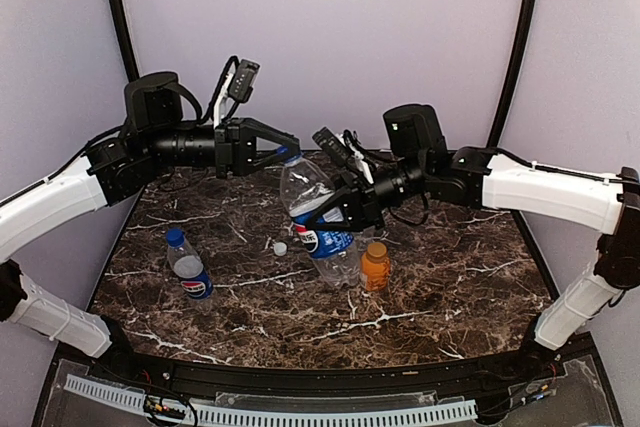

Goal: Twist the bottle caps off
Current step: Unscrew the bottle cap from the plastic bottle.

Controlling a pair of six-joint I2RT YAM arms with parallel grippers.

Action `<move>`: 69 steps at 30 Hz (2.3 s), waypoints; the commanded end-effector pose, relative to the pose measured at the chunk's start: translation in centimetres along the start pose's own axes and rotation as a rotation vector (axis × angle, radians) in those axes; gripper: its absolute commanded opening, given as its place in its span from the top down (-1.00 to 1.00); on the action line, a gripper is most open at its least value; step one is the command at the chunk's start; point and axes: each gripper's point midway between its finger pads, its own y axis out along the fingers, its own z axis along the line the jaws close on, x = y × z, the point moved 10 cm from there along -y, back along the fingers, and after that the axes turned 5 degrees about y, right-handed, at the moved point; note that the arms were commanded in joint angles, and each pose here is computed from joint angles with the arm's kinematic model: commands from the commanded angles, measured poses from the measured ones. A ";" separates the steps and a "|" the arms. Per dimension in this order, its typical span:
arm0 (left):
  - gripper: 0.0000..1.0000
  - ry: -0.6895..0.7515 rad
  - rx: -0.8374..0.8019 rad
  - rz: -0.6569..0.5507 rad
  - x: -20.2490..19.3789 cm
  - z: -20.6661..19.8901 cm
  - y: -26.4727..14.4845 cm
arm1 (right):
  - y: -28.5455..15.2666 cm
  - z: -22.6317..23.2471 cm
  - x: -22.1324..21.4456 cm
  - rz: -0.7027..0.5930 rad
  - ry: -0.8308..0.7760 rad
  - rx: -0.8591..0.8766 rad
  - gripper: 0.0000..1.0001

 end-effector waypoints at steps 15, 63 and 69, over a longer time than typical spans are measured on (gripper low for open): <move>0.94 -0.306 0.641 -0.119 -1.6 3.7 -0.5 | 2.2 -3.4 0.3 -0.136 -0.005 -0.673 1.00; 0.36 0.125 -0.056 0.016 -0.9 -3.1 -2.0 | 2.4 1.4 0.1 0.021 -0.116 0.039 0.98; 0.79 0.012 0.126 -0.026 -0.6 -1.8 -1.9 | 2.0 0.0 0.5 0.009 -0.091 -0.206 1.00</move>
